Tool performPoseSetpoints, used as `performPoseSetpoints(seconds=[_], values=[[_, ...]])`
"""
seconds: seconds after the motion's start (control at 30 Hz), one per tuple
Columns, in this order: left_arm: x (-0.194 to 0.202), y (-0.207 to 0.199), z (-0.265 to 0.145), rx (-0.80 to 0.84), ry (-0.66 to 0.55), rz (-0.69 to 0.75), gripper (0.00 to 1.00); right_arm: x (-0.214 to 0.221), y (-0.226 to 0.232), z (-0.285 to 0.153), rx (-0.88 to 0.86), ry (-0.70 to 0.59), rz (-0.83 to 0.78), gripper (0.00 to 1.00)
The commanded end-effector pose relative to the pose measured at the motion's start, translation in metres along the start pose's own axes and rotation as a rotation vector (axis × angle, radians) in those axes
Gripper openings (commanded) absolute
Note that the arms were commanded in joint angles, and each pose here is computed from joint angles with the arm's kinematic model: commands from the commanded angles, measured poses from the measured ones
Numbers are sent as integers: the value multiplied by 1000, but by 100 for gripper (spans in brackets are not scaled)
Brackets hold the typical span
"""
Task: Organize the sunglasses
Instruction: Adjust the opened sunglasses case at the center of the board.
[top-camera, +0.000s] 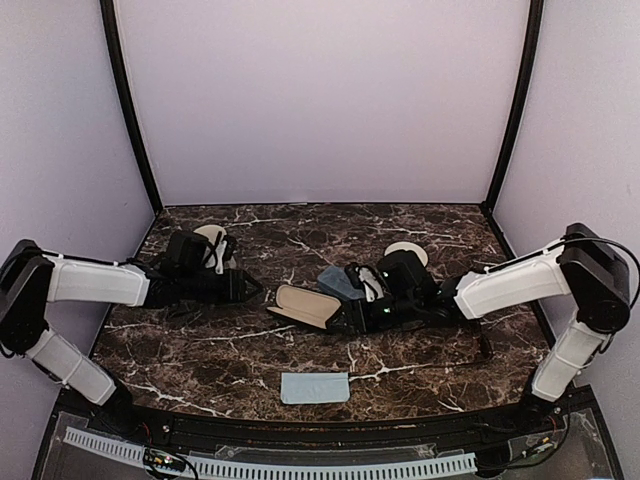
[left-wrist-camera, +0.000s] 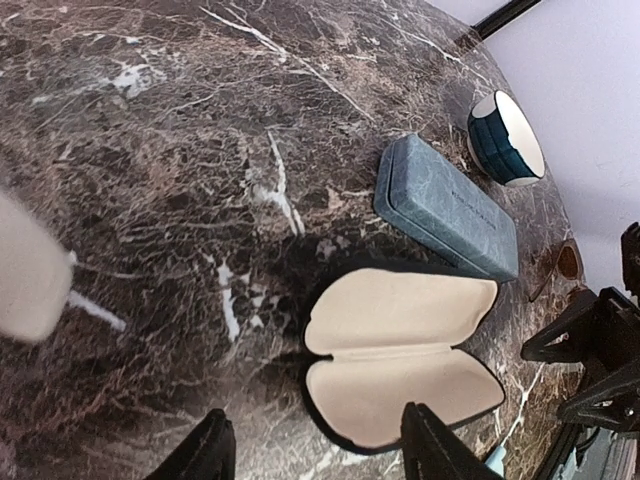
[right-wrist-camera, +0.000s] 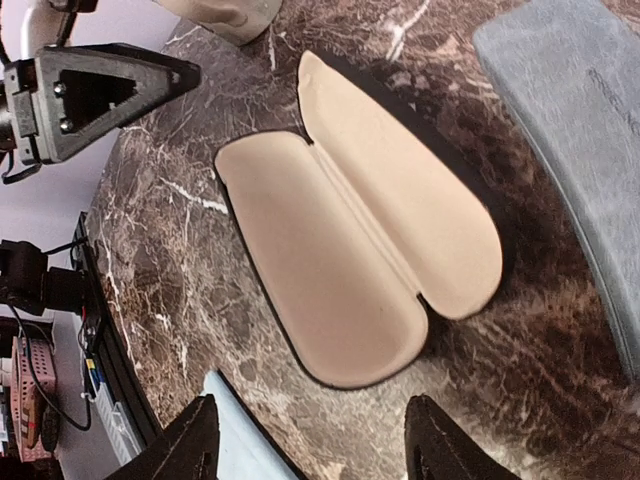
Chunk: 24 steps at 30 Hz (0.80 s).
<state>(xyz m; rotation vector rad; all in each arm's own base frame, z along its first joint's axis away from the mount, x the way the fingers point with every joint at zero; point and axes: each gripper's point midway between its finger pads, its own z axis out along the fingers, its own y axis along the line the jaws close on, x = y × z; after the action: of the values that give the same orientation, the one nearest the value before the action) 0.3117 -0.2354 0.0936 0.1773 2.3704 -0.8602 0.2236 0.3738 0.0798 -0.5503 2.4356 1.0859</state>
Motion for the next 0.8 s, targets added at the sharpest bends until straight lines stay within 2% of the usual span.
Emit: performPoseSetpoints(seconds=[0.0,0.2,0.57,0.77], values=[[-13,-10,22,73,4,-13,58,-32,3,12,0,-63,40,64],[-5,-20,38,155,57,-35,58,-30,-1,26,1,-38,72,64],[38,-39,39,191,141,-35,41,-18,2,33,-50,11,74,60],[53,-48,31,187,153,-28,39,-18,3,31,-44,11,61,60]])
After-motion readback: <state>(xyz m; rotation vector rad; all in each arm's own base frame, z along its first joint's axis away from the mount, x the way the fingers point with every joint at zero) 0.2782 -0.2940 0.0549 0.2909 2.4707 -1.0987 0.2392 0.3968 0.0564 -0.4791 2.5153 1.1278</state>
